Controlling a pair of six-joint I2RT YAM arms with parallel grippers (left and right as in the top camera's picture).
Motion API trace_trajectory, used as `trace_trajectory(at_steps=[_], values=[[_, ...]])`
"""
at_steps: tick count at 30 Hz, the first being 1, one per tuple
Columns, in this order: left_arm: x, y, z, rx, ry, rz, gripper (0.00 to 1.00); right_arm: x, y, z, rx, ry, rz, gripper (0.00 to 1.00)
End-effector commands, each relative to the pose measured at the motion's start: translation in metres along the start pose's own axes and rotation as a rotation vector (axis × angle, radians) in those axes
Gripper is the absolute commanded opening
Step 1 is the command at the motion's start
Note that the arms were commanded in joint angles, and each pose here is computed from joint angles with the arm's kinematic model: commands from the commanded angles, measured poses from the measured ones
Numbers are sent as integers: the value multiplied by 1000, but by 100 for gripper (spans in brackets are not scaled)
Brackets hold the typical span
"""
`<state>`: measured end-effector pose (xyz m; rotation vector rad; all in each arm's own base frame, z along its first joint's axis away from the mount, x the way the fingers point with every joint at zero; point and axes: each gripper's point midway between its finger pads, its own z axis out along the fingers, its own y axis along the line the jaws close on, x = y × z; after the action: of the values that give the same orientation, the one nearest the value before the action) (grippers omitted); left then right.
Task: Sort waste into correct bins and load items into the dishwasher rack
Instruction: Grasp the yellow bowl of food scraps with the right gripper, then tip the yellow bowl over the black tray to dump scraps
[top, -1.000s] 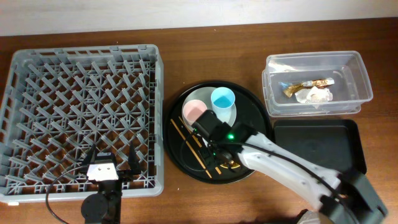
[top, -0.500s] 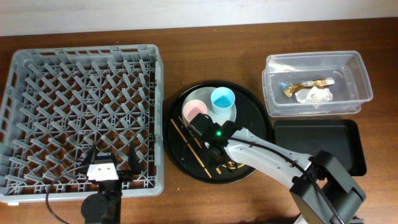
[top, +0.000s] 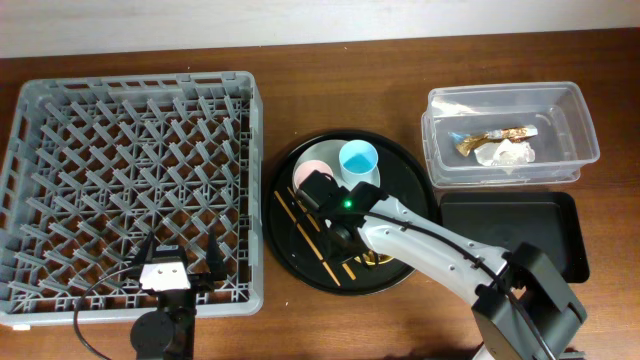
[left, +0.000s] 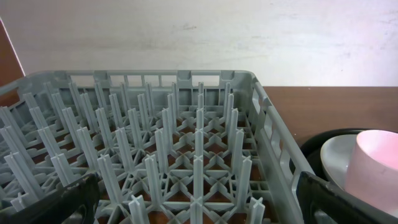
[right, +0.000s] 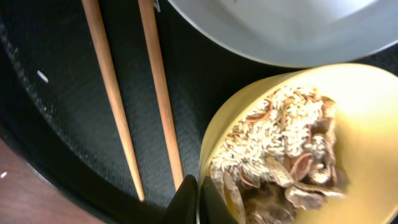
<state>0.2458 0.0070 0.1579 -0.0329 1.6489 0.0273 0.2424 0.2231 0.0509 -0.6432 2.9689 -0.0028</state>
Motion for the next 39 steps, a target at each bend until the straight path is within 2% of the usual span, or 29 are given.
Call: trace_trajectory(at_steps=[1,7,12,16,21,26,28,32,35,39], values=[[2,0,0,3,2,-11,99,7,-5,10,32,10,5,9],[2,0,0,3,3,-11,99,7,-5,11,31,8,6,24],[2,0,0,3,3,-11,99,11,-6,23,28,0,7,24],[2,0,0,3,3,-11,99,12,-6,22,30,4,6,5],[2,0,0,3,3,-11,100,9,-7,8,40,20,-2,4],[2,0,0,3,2,-11,99,-6,-22,-52,89,-32,21,4],[2,0,0,3,3,-11,99,-5,-40,-75,88,-50,74,4],[2,0,0,3,2,-11,99,12,-126,-112,74,-77,330,4],[2,0,0,3,3,-11,99,20,-174,-121,-115,-109,467,4],[2,0,0,3,2,-11,99,30,-221,-129,-364,-225,609,4]])
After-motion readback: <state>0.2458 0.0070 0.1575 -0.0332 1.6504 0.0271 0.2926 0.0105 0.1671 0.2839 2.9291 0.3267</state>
